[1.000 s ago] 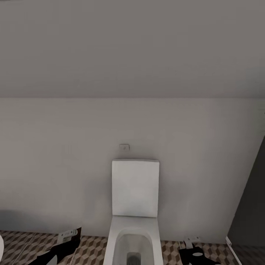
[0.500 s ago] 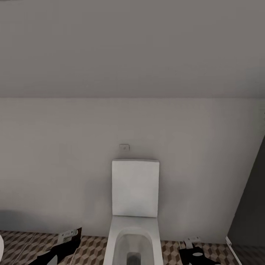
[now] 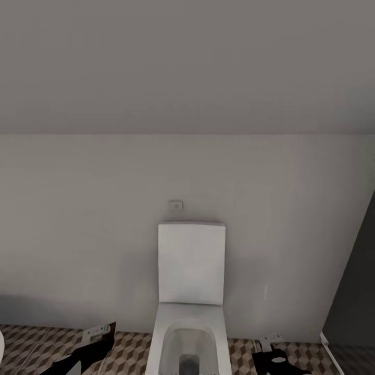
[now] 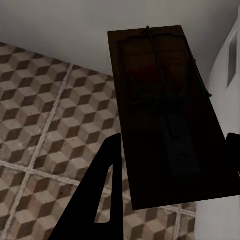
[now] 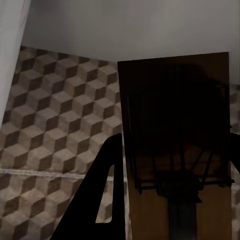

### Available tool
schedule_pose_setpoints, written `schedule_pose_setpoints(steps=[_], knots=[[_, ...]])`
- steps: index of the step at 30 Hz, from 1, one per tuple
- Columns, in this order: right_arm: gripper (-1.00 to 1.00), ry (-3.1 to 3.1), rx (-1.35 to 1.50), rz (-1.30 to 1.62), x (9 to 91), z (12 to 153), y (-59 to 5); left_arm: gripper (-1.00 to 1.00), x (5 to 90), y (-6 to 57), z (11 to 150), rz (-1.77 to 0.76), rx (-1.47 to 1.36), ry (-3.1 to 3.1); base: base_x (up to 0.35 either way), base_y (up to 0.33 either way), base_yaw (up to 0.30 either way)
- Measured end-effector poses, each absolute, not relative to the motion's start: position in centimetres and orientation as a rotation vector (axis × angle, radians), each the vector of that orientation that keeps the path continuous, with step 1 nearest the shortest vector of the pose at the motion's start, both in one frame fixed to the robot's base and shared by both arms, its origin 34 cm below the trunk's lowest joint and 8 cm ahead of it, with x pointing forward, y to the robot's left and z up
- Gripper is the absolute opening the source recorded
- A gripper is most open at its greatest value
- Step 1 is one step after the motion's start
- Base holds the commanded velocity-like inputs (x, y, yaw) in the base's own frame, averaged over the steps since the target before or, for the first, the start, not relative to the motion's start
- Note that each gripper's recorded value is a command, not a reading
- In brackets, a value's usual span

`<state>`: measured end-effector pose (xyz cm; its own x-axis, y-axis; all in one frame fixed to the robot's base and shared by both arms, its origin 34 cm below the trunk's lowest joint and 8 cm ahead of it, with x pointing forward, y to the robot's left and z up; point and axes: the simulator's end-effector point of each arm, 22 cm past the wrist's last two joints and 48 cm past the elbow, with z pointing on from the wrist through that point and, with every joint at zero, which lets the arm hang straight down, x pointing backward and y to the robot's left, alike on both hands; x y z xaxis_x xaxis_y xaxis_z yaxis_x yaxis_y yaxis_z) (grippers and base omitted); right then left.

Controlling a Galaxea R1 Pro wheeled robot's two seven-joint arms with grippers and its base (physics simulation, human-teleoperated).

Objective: Take the four mousetraps from the cabinet in the bathroom and place them on the bathroom floor. Make sure all four end up on the same floor surface, and ensure that at least two of them are either under or directly next to the same bathroom sink.

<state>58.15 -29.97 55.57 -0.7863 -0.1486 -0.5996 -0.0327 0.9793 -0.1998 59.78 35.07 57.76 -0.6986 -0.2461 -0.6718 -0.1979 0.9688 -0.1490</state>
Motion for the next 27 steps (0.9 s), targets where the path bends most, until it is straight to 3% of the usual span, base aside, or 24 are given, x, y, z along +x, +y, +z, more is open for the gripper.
schedule_pose_setpoints(steps=[27], knots=[[-1.00, 2.468, -0.128, -0.235, 57.6, 50.5, -30.0, -1.00, 59.2, 35.1, 52.7, -0.083, -0.311, 2.367, 0.000, 0.000, 0.000]])
